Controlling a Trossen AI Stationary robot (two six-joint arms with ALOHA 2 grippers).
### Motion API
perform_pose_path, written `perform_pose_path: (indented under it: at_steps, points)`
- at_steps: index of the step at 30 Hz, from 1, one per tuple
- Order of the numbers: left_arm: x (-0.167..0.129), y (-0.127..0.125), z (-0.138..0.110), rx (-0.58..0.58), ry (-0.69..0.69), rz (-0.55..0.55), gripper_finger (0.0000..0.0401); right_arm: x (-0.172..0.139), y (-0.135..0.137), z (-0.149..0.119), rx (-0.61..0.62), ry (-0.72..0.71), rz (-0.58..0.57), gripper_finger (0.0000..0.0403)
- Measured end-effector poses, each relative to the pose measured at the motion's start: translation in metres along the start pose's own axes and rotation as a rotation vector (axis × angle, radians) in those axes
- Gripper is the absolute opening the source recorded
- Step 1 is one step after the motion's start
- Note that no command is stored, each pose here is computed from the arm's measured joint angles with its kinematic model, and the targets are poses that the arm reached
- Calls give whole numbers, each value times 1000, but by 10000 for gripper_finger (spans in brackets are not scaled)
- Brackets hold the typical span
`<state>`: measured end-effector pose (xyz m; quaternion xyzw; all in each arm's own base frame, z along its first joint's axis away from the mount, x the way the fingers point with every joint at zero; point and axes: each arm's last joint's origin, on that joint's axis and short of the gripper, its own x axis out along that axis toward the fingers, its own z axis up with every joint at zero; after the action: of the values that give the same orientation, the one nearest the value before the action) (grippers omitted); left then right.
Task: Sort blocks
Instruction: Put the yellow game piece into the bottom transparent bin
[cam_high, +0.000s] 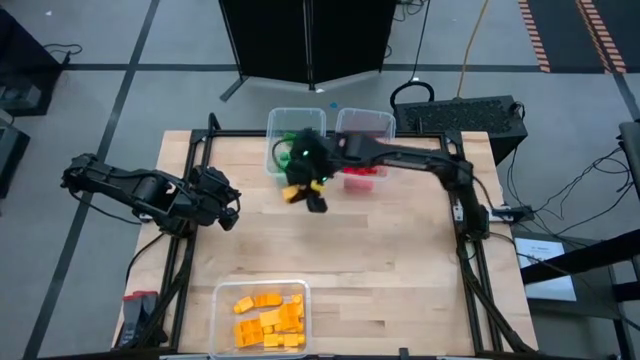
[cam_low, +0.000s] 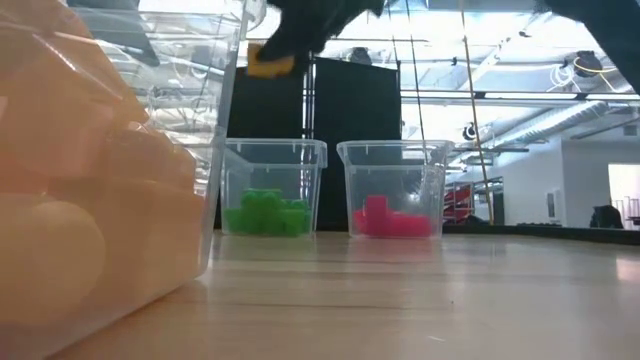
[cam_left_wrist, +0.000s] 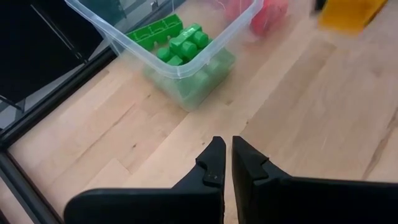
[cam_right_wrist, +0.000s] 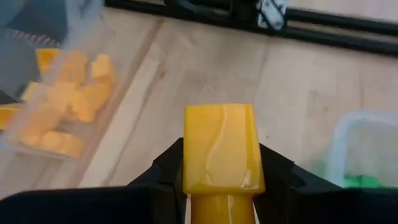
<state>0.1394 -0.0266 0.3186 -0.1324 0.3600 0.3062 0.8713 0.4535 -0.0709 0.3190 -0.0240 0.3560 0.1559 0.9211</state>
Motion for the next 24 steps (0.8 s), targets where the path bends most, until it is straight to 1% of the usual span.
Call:
perform_pose_path:
  at_steps: [2,4,6,9,11,13,16,19,24]
  points:
    - [0,0,0,0,0,0,0,-14,12,7,-5,-8,-6,112]
    - [0,0,0,0,-1,0,0,-16,33,15,-18,-19,30,112]
    - [0,0,0,1,0,0,0,-7,59,22,-50,-30,75,112]
    - [0,0,0,1,0,0,0,13,105,30,-133,-55,151,112]
    - [0,0,0,1,-1,0,0,25,134,39,-186,-115,177,112]
    - [0,0,0,-1,-1,0,0,35,158,47,-212,-195,188,112]
    - [0,0,0,-3,-4,-3,0,49,179,56,-243,-306,203,112]
    - [0,-1,0,-3,-4,-5,0,67,192,57,-217,-362,232,112]
    - [0,-1,0,-5,6,-15,0,113,211,43,-68,-353,317,112]
